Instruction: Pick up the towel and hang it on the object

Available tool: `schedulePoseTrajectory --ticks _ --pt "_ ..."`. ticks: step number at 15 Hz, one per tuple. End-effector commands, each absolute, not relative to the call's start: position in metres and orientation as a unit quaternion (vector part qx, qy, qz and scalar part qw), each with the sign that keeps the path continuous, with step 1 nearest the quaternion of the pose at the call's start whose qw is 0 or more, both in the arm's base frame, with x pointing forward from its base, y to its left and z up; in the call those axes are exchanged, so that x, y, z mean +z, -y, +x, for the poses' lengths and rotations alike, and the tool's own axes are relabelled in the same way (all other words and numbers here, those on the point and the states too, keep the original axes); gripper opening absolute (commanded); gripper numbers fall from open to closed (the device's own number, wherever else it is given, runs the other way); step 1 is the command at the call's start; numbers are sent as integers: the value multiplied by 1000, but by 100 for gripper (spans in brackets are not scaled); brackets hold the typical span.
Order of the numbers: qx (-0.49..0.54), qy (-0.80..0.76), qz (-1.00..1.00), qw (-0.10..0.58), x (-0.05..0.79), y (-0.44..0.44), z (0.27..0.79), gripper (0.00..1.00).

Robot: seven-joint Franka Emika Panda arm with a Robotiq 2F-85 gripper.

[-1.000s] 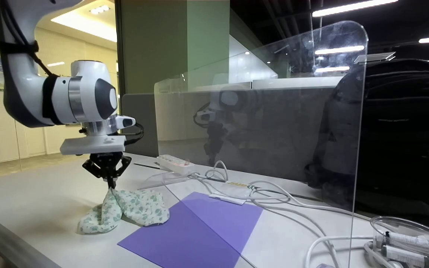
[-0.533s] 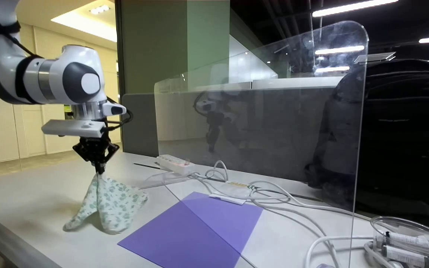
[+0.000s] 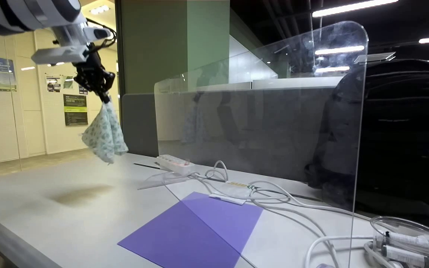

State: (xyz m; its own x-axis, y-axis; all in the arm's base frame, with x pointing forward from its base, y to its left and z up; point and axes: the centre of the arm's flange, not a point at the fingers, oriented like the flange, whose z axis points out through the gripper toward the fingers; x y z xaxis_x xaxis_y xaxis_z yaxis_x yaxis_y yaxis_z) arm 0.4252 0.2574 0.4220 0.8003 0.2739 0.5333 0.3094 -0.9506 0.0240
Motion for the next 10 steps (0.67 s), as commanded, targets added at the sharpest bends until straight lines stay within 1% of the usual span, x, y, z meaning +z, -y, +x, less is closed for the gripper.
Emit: schedulePoseTrajectory --ticks 1,3,6,10 --pt "-280 146 -949 25 442 -256 424 2" --pt "-284 138 -949 18 464 -254 419 2" --pt "-286 149 -946 24 456 -256 415 0" --pt "-329 151 -931 37 492 -259 412 0"
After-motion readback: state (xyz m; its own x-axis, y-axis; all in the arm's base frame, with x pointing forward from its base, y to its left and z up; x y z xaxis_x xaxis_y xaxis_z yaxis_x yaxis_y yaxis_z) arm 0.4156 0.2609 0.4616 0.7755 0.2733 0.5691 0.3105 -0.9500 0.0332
